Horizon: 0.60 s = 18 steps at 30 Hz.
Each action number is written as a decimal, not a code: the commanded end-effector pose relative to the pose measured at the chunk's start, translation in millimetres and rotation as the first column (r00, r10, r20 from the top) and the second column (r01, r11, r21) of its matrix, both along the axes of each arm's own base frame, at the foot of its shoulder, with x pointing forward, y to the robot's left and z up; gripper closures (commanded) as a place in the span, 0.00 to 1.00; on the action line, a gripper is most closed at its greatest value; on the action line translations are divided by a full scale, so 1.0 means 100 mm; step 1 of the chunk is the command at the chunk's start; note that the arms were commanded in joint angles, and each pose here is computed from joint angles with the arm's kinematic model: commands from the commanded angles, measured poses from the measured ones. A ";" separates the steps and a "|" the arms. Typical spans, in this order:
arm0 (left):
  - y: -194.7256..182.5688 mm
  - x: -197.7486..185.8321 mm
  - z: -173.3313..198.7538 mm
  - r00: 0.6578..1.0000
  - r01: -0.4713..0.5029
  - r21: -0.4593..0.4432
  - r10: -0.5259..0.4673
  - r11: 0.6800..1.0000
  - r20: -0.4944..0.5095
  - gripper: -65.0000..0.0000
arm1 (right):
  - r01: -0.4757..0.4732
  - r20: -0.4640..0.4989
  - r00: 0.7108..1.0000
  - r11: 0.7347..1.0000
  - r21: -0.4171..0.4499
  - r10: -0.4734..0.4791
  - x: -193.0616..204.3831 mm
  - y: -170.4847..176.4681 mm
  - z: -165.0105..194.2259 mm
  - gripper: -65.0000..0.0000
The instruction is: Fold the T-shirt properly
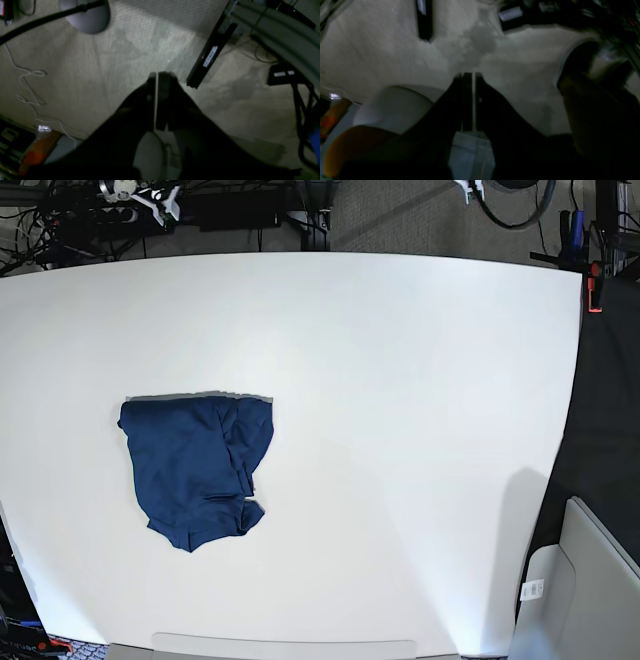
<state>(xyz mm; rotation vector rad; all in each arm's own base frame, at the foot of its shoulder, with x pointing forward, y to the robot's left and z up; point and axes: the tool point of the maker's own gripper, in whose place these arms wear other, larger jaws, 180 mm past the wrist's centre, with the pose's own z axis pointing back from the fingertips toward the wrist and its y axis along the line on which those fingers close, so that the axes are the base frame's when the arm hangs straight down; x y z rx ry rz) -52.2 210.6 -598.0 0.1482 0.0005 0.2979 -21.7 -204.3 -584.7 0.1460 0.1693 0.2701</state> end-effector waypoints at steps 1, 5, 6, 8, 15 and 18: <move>0.03 -0.04 -0.04 1.000 0.012 0.011 -0.011 1.000 -0.013 1.00 | -0.007 -0.010 1.000 0.999 0.032 0.007 -0.02 0.08 -0.05 0.98; 0.01 0.01 -0.20 0.998 0.050 0.021 -0.049 0.999 -0.029 1.00 | 0.074 0.029 0.997 0.996 0.044 -0.075 0.17 0.27 -0.32 0.98; 0.00 0.01 -0.24 0.998 0.058 0.022 -0.057 0.998 -0.036 1.00 | 0.090 0.050 0.994 0.995 0.048 -0.092 0.26 0.34 -0.38 0.98; -0.03 0.02 -0.32 0.997 0.071 0.025 -0.069 0.997 -0.045 1.00 | 0.114 0.083 0.990 0.993 0.035 -0.116 0.41 0.40 -0.48 0.98; -0.12 0.11 -0.43 0.996 0.061 0.024 -0.059 0.998 -0.063 1.00 | 0.062 0.180 0.982 0.998 -0.018 -0.058 0.72 0.71 -0.65 0.98; -0.09 0.05 -0.46 0.994 0.055 0.030 -0.052 0.998 -0.096 1.00 | 0.012 0.209 0.978 1.000 -0.016 -0.008 0.75 0.90 -0.69 0.98</move>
